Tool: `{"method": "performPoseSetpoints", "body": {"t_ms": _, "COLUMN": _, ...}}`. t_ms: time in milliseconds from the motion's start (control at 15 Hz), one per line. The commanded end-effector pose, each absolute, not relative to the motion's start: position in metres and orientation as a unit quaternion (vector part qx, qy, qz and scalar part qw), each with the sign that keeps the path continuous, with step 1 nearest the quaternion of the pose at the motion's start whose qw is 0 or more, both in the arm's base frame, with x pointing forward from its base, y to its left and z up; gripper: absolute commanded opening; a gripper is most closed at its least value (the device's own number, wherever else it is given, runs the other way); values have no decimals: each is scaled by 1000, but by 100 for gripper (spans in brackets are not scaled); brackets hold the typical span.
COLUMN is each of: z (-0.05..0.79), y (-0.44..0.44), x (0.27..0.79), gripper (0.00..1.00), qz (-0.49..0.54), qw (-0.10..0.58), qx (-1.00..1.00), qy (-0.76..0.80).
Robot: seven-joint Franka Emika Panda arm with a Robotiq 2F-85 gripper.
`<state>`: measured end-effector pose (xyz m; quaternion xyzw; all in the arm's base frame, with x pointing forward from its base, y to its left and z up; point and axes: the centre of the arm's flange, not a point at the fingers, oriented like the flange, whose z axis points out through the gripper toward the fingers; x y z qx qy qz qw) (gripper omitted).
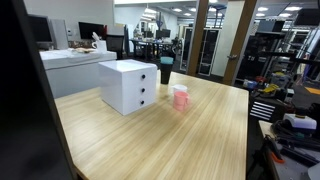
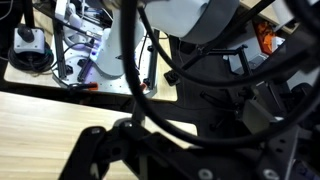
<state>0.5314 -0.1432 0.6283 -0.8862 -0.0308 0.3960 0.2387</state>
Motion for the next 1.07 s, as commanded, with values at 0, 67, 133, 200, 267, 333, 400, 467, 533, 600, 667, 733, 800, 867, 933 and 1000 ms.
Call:
{"method": "performPoseSetpoints", "body": {"t_ms": 0, "z": 579, "y": -125, "x": 473, "gripper": 100, "qz": 453, "qw": 244, "qx": -857, "qy": -8}}
{"method": "performPoseSetpoints", "body": {"t_ms": 67, "z": 573, "y": -125, "x": 473, "gripper": 100, "qz": 465, "qw": 248, "qx": -850, "qy": -8}}
{"method": "performPoseSetpoints", "body": {"t_ms": 133, "z": 567, "y": -125, "x": 473, "gripper": 100, "qz": 477, "qw": 251, "qx": -842, "qy": -6}}
{"method": "performPoseSetpoints", "body": {"t_ms": 200, "z": 563, "y": -126, "x": 471, "gripper": 100, "qz": 487, "qw": 252, "qx": -836, "qy": -4}}
{"method": "performPoseSetpoints", "body": {"t_ms": 267, "z": 555, "y": -126, "x": 468, "gripper": 100, "qz": 496, "qw": 254, "qx": -831, "qy": -9}}
{"method": "performPoseSetpoints", "body": {"t_ms": 333, "z": 553, "y": -125, "x": 464, "gripper": 100, "qz": 498, "qw": 251, "qx": -830, "qy": -20}}
{"method": "performPoseSetpoints", "body": {"t_ms": 400, "z": 549, "y": -124, "x": 461, "gripper": 100, "qz": 514, "qw": 250, "qx": -820, "qy": -17}}
{"method": "performPoseSetpoints", "body": {"t_ms": 467, "z": 546, "y": -122, "x": 456, "gripper": 100, "qz": 520, "qw": 247, "qx": -817, "qy": -21}}
{"method": "performPoseSetpoints", "body": {"t_ms": 533, "z": 544, "y": -123, "x": 451, "gripper": 100, "qz": 527, "qw": 244, "qx": -814, "qy": -25}}
{"method": "performPoseSetpoints", "body": {"t_ms": 600, "z": 541, "y": -122, "x": 446, "gripper": 100, "qz": 524, "qw": 239, "qx": -816, "qy": -33}}
{"method": "performPoseSetpoints", "body": {"t_ms": 667, "z": 537, "y": -120, "x": 441, "gripper": 100, "qz": 519, "qw": 234, "qx": -821, "qy": -43}}
{"method": "performPoseSetpoints", "body": {"t_ms": 733, "z": 533, "y": -119, "x": 438, "gripper": 100, "qz": 500, "qw": 227, "qx": -833, "qy": -61}}
{"method": "performPoseSetpoints", "body": {"t_ms": 800, "z": 529, "y": -118, "x": 435, "gripper": 100, "qz": 474, "qw": 219, "qx": -849, "qy": -84}}
{"method": "performPoseSetpoints", "body": {"t_ms": 867, "z": 524, "y": -117, "x": 434, "gripper": 100, "qz": 453, "qw": 211, "qx": -860, "qy": -103}}
{"method": "performPoseSetpoints", "body": {"t_ms": 933, "z": 521, "y": -113, "x": 433, "gripper": 100, "qz": 431, "qw": 203, "qx": -871, "qy": -123}}
{"method": "performPoseSetpoints", "body": {"t_ms": 1000, "z": 518, "y": -111, "x": 432, "gripper": 100, "qz": 410, "qw": 199, "qx": -879, "qy": -141}}
